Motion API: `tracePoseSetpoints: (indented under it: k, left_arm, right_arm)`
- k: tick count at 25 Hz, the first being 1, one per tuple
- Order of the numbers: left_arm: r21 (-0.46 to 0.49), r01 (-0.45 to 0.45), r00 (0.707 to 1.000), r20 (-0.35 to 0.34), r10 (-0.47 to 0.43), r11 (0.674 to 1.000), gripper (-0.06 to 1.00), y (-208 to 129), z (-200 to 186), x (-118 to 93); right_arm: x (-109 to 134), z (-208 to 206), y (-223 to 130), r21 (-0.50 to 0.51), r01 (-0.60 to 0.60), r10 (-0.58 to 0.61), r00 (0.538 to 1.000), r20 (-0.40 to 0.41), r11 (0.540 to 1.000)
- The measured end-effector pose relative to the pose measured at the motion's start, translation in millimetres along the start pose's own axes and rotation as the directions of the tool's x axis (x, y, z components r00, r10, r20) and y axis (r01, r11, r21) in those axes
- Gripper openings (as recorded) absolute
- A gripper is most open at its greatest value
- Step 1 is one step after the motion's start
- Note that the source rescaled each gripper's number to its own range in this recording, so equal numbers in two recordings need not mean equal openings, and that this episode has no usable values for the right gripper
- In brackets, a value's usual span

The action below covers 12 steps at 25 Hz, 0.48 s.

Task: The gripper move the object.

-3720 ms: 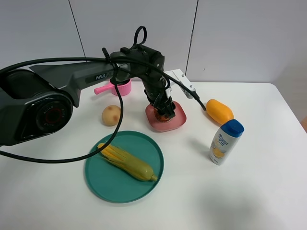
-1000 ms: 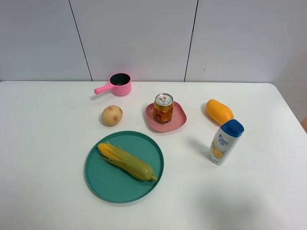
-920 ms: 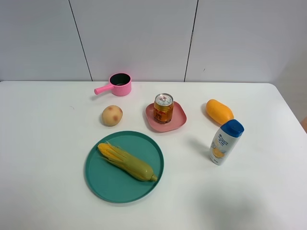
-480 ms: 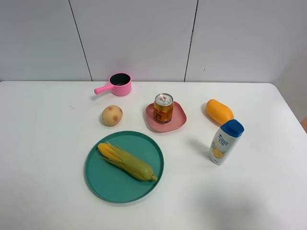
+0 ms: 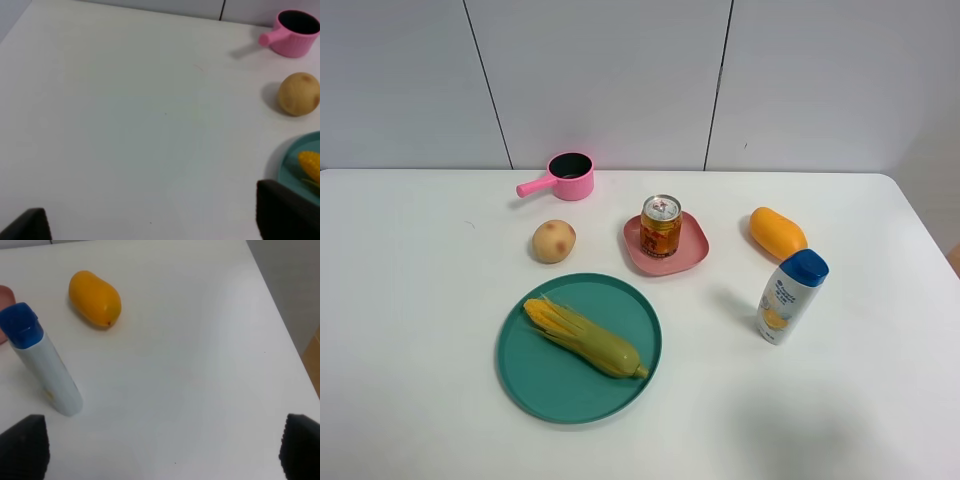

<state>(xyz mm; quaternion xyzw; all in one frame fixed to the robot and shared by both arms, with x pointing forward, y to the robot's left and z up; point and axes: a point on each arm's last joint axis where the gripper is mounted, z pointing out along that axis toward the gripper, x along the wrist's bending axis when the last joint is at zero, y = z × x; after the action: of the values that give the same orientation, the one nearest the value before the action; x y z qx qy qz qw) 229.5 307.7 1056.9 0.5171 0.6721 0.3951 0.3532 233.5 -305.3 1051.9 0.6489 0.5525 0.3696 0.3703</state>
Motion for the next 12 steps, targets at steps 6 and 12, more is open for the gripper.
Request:
tracePoseSetpoints:
  k: [6, 12]
  left_arm:
    - [-0.003, -0.004, 1.000, 0.003, 0.004, 1.000, 0.68, 0.2, 0.2, 0.2]
    - [-0.001, -0.041, 0.998, 0.055, 0.041, 0.999, 0.68, 0.7, 0.9, 1.6]
  right_arm:
    - [0.0, 0.0, 0.0, 0.000, 0.000, 0.000, 1.000, 0.000, 1.000]
    - [0.0, 0.0, 0.0, 0.000, 0.000, 0.000, 1.000, 0.000, 1.000]
